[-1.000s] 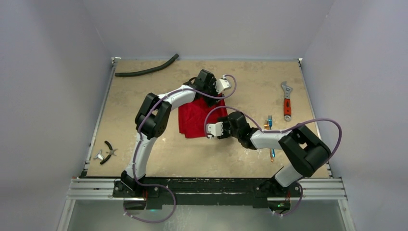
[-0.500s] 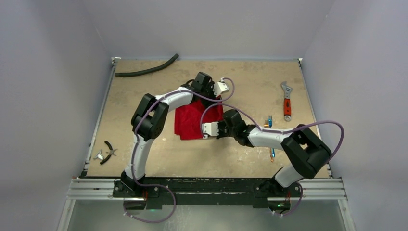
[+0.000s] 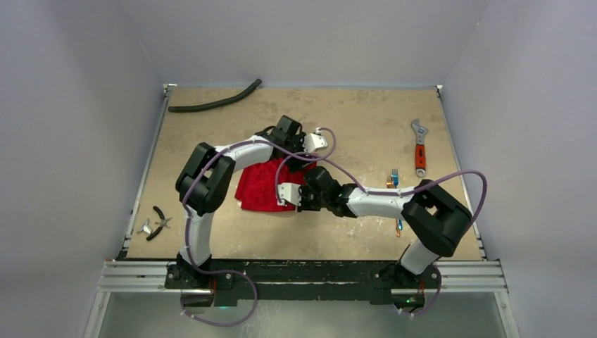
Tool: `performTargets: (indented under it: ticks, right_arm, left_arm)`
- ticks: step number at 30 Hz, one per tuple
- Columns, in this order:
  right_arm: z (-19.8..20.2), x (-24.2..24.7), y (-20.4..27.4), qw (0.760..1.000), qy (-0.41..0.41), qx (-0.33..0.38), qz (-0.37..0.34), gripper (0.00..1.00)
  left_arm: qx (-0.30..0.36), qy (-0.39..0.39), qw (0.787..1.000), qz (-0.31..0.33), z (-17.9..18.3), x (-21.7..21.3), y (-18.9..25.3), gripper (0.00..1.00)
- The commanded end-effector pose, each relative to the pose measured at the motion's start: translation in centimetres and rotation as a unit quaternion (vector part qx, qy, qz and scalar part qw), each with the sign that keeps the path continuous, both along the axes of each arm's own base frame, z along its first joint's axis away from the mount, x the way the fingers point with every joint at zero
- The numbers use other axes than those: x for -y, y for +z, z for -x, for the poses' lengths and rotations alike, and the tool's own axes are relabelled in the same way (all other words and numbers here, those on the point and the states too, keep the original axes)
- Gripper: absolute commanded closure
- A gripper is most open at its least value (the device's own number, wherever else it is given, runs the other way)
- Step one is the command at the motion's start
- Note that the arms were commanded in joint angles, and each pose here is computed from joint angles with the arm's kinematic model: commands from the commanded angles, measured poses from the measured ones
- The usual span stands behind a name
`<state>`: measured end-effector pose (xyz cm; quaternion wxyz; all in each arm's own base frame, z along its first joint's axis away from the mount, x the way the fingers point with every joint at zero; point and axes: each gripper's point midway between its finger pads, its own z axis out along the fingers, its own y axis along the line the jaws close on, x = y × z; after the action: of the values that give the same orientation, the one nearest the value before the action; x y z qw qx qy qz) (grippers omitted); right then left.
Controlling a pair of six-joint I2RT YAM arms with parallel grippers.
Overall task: Fold the napkin into a case and place the utensils inside
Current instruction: Smooth out the lower triangle-folded napkin at the center of the board.
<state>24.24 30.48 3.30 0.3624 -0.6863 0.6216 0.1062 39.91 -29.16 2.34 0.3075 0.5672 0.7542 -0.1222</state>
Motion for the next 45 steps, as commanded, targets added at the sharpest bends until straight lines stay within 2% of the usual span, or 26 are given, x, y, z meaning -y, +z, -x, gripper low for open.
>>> performTargets:
  ticks: [1,12,21,28,30,32,34,39,40,41,42,43,45]
  right_arm:
    - [0.3,-1.9,1.1,0.995,-0.056,-0.064,-0.055,1.00]
    - [1.1,-3.2,3.8,0.979,-0.098,-0.107,-0.141,1.00]
    - [2.2,-3.6,4.4,0.944,-0.162,-0.172,-0.229,1.00]
    - [0.3,-2.5,4.0,0.920,-0.215,-0.192,-0.265,1.00]
    - [-0.3,-2.5,4.2,0.920,-0.211,-0.193,-0.269,1.00]
    - [-0.8,-2.8,4.3,0.929,-0.192,-0.173,-0.264,1.00]
    - [0.6,-3.6,3.7,0.945,-0.153,-0.162,-0.239,1.00]
    - [3.6,-3.7,2.1,0.965,-0.107,-0.132,-0.198,0.78]
    - [4.0,-3.8,2.1,0.967,-0.098,-0.130,-0.196,0.69]
    - [4.4,-4.0,2.1,0.969,-0.089,-0.124,-0.195,0.52]
    - [4.8,-4.2,2.1,0.971,-0.083,-0.119,-0.191,0.16]
    - [5.2,-4.6,2.0,0.973,-0.077,-0.117,-0.185,0.03]
    - [5.5,-5.1,2.4,0.974,-0.075,-0.113,-0.182,0.01]
  left_arm:
    - [-0.078,-0.012,0.994,-0.079,4.5,-3.7,-4.4,0.41]
    - [-0.089,-0.027,0.992,-0.091,5.5,-4.4,-4.4,0.43]
    - [-0.094,-0.035,0.990,-0.096,6.4,-5.0,-4.0,0.45]
    - [-0.104,-0.040,0.990,-0.092,7.2,-5.1,-4.0,0.46]
    - [-0.105,-0.039,0.989,-0.093,7.2,-5.1,-4.1,0.46]
    - [-0.105,-0.037,0.989,-0.093,7.2,-5.1,-4.1,0.46]
    - [-0.105,-0.035,0.990,-0.091,7.1,-5.0,-4.1,0.46]
    - [-0.107,-0.033,0.990,-0.092,7.0,-5.0,-4.2,0.47]
    - [-0.106,-0.031,0.989,-0.093,7.0,-5.0,-4.3,0.47]
    - [-0.107,-0.030,0.989,-0.094,6.9,-5.1,-4.3,0.47]
    - [-0.108,-0.031,0.989,-0.096,7.0,-5.1,-4.4,0.47]
    - [-0.110,-0.030,0.989,-0.096,6.9,-5.1,-4.4,0.47]
    - [-0.111,-0.031,0.989,-0.097,6.9,-5.0,-4.4,0.47]
